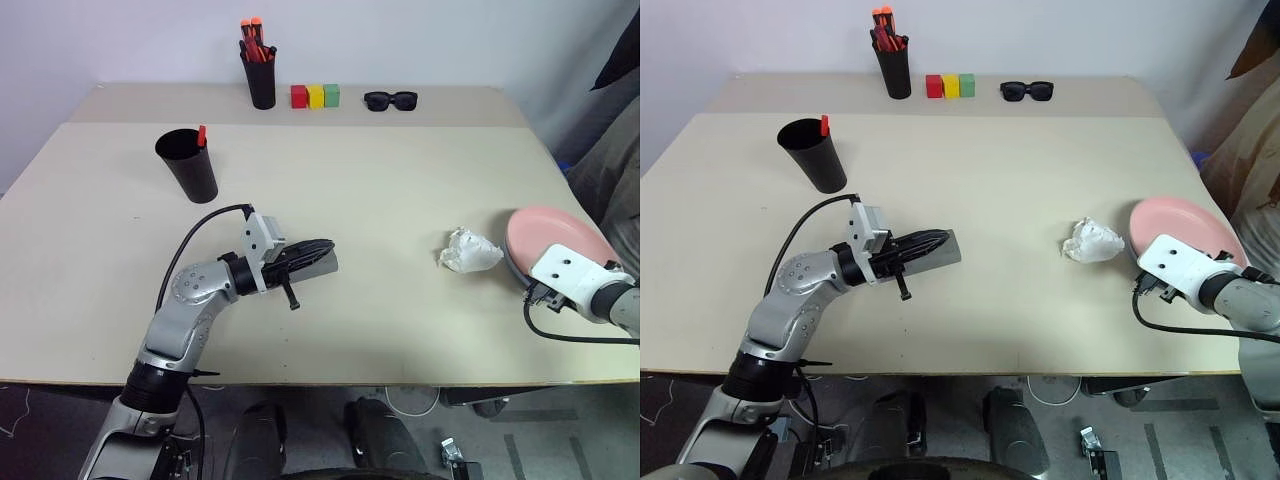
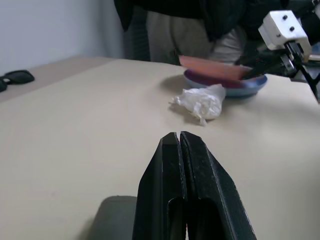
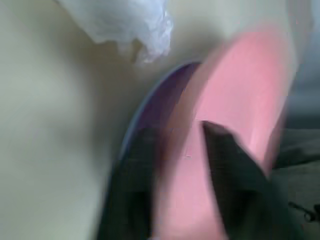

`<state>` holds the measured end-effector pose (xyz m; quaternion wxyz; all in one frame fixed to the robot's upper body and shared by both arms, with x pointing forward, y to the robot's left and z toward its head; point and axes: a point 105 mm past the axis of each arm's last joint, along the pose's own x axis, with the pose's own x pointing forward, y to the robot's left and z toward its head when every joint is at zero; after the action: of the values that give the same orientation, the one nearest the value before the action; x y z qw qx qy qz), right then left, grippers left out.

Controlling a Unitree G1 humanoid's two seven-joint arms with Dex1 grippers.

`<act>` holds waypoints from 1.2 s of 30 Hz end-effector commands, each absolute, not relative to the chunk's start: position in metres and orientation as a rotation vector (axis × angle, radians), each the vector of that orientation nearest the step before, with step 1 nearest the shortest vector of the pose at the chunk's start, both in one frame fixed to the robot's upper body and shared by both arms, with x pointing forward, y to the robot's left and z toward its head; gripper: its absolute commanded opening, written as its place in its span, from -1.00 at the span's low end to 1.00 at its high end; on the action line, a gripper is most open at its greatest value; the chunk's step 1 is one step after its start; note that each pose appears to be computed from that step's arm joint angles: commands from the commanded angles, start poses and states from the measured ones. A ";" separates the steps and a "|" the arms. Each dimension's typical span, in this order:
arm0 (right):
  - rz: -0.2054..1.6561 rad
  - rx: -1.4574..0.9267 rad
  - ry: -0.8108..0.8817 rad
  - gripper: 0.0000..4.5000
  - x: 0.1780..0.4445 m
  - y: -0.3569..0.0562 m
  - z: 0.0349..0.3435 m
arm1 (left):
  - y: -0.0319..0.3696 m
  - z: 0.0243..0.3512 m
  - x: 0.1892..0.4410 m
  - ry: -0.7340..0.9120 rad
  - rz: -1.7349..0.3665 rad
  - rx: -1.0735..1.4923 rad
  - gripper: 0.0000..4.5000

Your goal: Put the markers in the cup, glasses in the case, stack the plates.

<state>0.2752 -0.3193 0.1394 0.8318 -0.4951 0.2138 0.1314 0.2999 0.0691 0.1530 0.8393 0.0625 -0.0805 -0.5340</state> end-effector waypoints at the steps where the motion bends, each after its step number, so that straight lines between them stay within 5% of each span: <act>1: 0.274 -1.084 0.367 0.60 0.281 -0.311 0.164 | 0.071 0.160 0.297 -0.218 -1.122 0.145 -1.00; 2: 0.289 -1.071 0.341 0.81 0.283 -0.307 0.168 | 0.072 0.159 0.296 -0.216 -1.117 0.145 -1.00; 8: 0.482 -0.986 0.234 0.81 0.286 -0.269 0.175 | 0.078 0.155 0.291 -0.202 -1.084 0.147 -1.00; 16: 0.531 -1.062 0.233 0.81 0.307 -0.243 0.133 | 0.080 0.163 0.288 -0.210 -1.043 0.149 -1.00; 19: 0.472 -1.067 0.260 0.43 0.316 -0.251 0.124 | 0.081 0.166 0.288 -0.213 -1.027 0.153 -1.00; 25: 0.452 -1.069 0.232 -0.94 0.319 -0.250 0.126 | 0.081 0.168 0.288 -0.210 -1.015 0.152 -1.00; 31: 0.188 -1.070 0.159 -0.98 0.328 -0.280 0.166 | 0.079 0.166 0.291 -0.203 -1.033 0.136 -1.00; 36: -0.076 -1.151 0.275 -0.98 0.316 -0.336 0.174 | 0.071 0.165 0.298 -0.213 -1.064 0.124 -1.00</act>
<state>0.3223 -0.3147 0.1627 0.8398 -0.5292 0.1202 0.0159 0.2985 0.0771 0.1562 0.8633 0.0563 -0.0795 -0.4953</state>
